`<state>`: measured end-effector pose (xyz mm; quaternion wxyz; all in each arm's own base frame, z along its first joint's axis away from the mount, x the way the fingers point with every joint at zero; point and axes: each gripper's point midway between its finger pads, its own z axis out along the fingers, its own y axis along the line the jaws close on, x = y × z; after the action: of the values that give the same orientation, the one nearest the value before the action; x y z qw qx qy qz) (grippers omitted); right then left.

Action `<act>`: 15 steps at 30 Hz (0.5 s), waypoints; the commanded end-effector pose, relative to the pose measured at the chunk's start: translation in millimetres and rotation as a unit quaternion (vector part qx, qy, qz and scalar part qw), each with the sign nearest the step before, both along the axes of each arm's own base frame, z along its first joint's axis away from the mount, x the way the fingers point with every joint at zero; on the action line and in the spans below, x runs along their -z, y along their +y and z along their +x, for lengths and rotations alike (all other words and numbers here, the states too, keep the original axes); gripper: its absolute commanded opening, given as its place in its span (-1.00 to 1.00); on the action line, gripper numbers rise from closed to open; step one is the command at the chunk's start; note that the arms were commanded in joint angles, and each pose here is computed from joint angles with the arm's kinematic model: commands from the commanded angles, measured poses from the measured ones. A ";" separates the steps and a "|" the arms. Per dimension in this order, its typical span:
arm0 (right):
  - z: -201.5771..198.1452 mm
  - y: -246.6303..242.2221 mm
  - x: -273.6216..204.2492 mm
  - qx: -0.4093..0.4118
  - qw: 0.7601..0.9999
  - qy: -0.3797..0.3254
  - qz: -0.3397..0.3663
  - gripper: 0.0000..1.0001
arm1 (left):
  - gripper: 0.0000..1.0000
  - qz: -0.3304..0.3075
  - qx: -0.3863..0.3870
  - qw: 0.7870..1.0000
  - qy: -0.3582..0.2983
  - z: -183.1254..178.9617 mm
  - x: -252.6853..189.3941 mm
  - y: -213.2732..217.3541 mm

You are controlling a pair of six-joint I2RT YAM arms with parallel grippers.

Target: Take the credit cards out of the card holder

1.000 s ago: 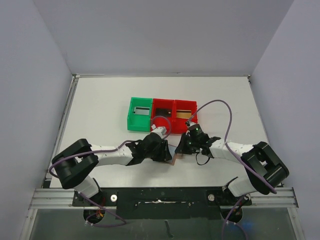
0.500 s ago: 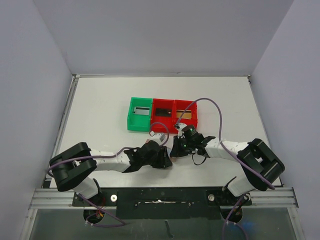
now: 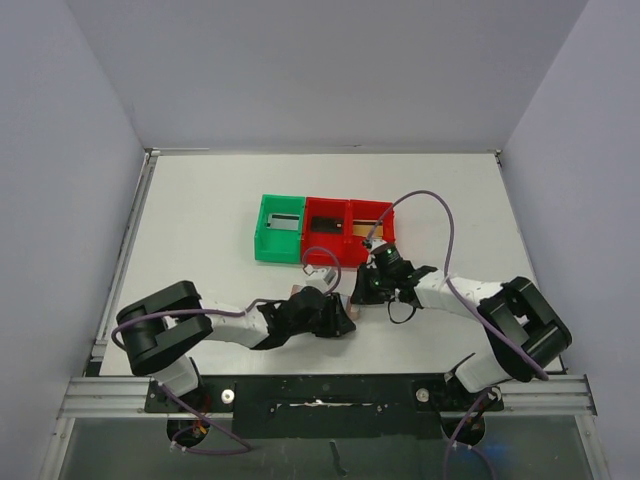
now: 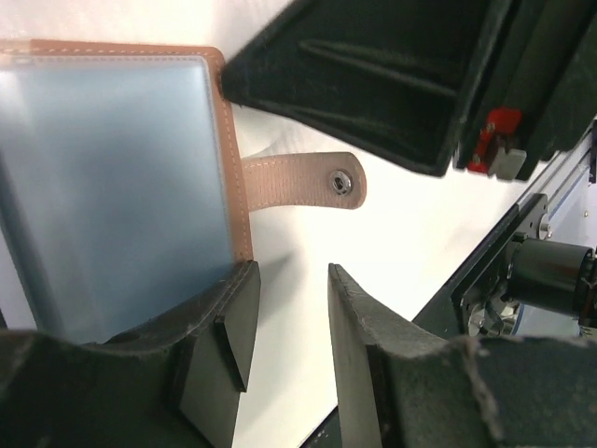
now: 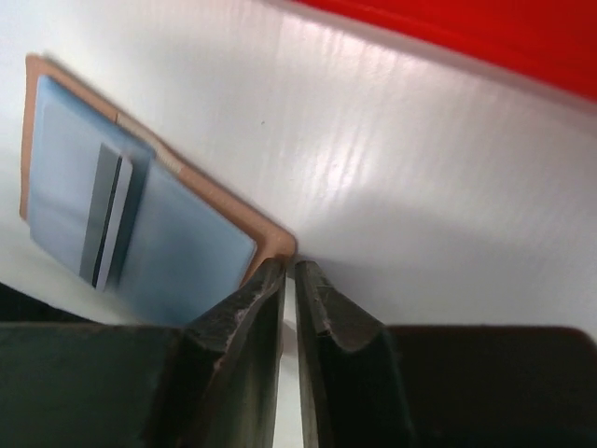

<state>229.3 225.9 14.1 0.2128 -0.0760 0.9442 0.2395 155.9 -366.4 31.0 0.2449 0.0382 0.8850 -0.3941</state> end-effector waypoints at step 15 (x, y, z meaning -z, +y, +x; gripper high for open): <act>38.0 40.2 -109.2 0.037 0.990 -0.078 0.114 -0.35 | -0.11 -0.031 0.009 0.994 -0.108 3.6 -89.3 12.8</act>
<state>262.9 243.3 103.9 0.2945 -0.0438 0.9086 0.2929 158.0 -364.7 99.2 0.3068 0.0518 0.8503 -0.4244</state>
